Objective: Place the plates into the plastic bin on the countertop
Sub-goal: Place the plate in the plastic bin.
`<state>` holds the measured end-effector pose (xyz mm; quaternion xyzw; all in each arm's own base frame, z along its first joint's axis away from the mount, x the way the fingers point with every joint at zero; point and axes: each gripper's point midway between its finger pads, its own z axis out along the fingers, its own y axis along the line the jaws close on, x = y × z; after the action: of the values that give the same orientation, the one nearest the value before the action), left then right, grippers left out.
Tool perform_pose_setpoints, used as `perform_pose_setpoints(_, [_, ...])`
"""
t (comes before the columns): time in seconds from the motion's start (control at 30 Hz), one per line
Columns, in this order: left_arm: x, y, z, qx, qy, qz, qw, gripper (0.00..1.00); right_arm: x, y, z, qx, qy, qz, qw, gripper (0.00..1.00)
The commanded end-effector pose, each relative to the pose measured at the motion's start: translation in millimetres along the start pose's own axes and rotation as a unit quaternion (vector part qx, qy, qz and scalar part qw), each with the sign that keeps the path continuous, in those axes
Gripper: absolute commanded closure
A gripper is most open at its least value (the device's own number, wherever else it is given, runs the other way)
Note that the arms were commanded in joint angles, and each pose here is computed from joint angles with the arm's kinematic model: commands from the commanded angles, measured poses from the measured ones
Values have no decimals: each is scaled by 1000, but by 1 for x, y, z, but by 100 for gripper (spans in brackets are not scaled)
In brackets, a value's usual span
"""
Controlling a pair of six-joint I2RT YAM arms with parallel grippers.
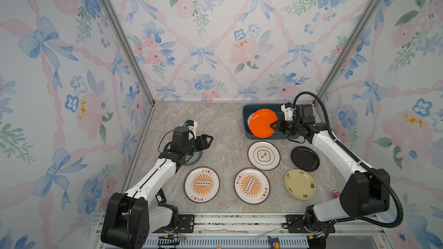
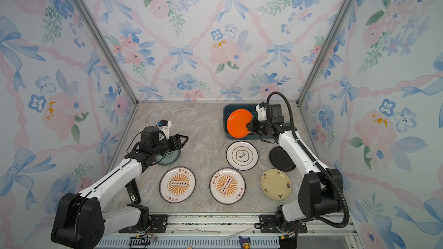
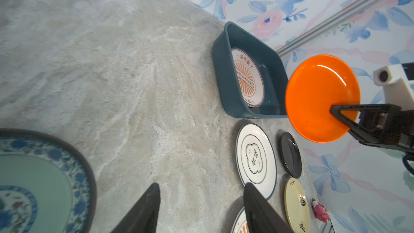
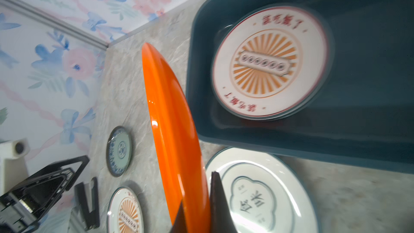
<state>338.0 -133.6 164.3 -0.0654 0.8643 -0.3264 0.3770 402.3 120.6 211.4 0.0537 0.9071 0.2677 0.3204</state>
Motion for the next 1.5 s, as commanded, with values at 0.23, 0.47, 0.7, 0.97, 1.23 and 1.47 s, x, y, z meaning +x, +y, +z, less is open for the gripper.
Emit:
perform_pose_setpoints(0.23, [8, 87, -38, -112, -61, -72, 989, 37, -30, -105, -15, 199, -22, 12, 980, 100])
perform_pose_setpoints(0.47, [10, 109, -51, -145, -88, -87, 982, 37, -47, -147, -4, 230, -21, 45, 972, 100])
perform_pose_setpoints(0.7, [16, 123, -55, -153, -96, -106, 978, 36, -52, -175, 2, 230, -21, 76, 970, 100])
perform_pose_setpoints(0.97, [15, 123, -52, -143, -94, -113, 979, 36, -52, -193, 24, 216, -12, 105, 971, 100])
perform_pose_setpoints(1.23, [16, 124, -52, -142, -93, -116, 979, 35, -45, -198, 47, 209, 6, 114, 971, 98])
perform_pose_setpoints(1.47, [16, 124, -52, -140, -93, -117, 979, 35, -36, -204, 58, 221, 23, 114, 968, 90])
